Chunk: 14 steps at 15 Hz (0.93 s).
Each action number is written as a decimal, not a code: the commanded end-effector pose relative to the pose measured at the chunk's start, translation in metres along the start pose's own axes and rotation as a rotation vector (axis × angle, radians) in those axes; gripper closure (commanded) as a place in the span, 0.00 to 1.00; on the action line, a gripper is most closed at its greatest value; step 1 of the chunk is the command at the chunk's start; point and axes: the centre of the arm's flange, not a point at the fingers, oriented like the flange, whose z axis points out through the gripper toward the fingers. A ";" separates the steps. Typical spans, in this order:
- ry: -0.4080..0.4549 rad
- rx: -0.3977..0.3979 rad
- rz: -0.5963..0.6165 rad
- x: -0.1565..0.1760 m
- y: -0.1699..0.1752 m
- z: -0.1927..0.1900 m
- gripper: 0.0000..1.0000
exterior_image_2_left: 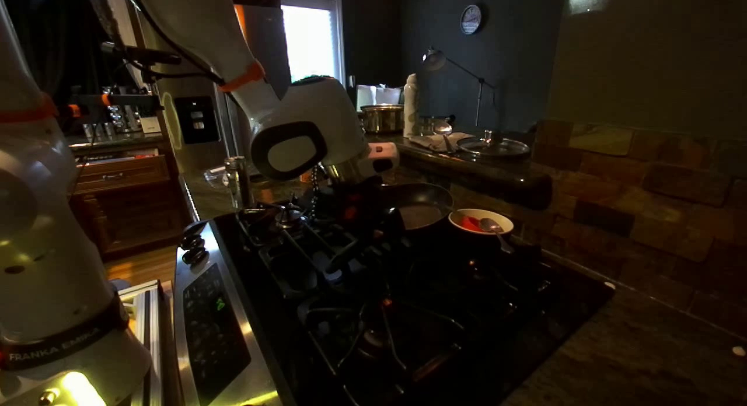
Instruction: Remove the pan from the stove and put it on the counter
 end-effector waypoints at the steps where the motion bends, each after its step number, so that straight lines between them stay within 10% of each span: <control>1: 0.041 -0.005 0.017 0.007 -0.003 0.001 0.57; 10: 0.106 0.024 -0.007 0.014 0.002 -0.060 1.00; 14: 0.122 0.038 -0.051 0.024 -0.003 -0.104 1.00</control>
